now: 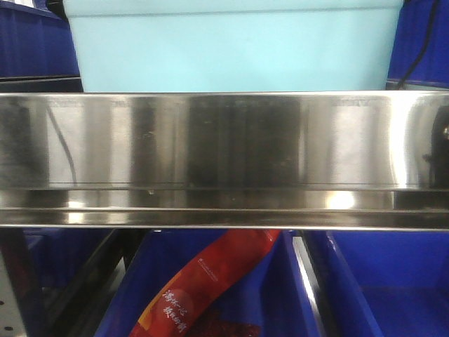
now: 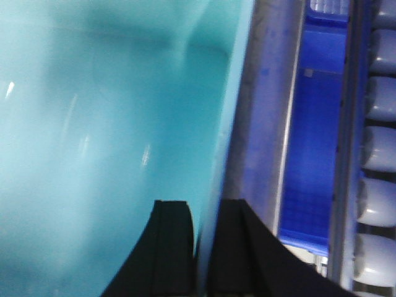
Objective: Fetch blue bin and place on conveyor start
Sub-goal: 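Lift the light-blue bin with both grippers and pull it off the shelf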
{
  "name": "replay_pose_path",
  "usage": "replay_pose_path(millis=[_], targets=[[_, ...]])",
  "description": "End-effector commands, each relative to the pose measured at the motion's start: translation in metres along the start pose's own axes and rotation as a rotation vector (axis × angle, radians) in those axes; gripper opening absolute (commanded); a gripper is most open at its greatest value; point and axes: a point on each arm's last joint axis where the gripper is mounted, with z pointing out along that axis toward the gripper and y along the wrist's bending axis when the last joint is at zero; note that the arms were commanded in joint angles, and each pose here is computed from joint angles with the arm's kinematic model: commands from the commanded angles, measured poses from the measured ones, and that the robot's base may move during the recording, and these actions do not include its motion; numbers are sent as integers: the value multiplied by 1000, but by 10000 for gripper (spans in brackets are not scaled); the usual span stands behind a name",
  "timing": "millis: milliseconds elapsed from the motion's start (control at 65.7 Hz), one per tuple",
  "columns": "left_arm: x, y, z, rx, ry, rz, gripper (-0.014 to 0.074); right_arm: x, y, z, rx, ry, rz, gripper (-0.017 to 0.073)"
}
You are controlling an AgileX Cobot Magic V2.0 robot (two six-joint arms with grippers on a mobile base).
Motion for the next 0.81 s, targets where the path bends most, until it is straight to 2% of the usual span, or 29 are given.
replay_pose_path(millis=[0,152,289,548,670,792], targets=[[0,1,-5,-4,-4,4,-111,-2,-1,-6,20,-27,-27,-152],[0,1,-12,-3,-12,4,-111,-1,0,-22,27,-62,-35,-152],[3,-5,-39,12,-67,16,-111,2,3,-51,27,-123,-45,-152],[19,-21,-123,66,-266,59,-111,19,12,-126,9,-298,-64,-152],[30,-25,-164,94,-377,73,-111,32,15,-163,-1,-390,-74,-152],[42,-22,-200,111,-488,72,-111,46,18,-198,-16,-495,-82,-152]])
